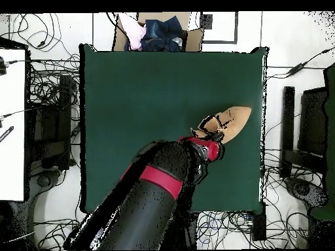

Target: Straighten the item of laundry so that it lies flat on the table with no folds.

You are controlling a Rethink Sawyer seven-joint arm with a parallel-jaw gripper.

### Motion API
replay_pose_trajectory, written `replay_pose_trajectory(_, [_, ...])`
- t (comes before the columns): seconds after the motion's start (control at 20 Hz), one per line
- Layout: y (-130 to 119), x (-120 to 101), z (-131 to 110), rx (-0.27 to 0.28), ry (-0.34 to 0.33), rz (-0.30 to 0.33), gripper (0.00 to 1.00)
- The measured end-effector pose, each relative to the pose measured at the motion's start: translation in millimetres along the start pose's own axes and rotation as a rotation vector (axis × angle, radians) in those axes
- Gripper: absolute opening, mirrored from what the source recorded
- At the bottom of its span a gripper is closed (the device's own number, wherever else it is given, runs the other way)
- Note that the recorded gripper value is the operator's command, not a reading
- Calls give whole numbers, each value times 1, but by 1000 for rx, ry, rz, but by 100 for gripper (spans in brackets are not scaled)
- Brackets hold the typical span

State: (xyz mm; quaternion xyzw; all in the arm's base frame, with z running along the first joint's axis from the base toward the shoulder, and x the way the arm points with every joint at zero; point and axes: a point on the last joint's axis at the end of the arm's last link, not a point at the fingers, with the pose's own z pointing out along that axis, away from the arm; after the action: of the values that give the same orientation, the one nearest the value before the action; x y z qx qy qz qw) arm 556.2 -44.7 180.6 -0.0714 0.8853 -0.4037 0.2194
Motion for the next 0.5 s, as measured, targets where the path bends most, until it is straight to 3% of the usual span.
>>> replay_pose_trajectory(0.5, [44, 5, -27, 13, 22, 49, 0])
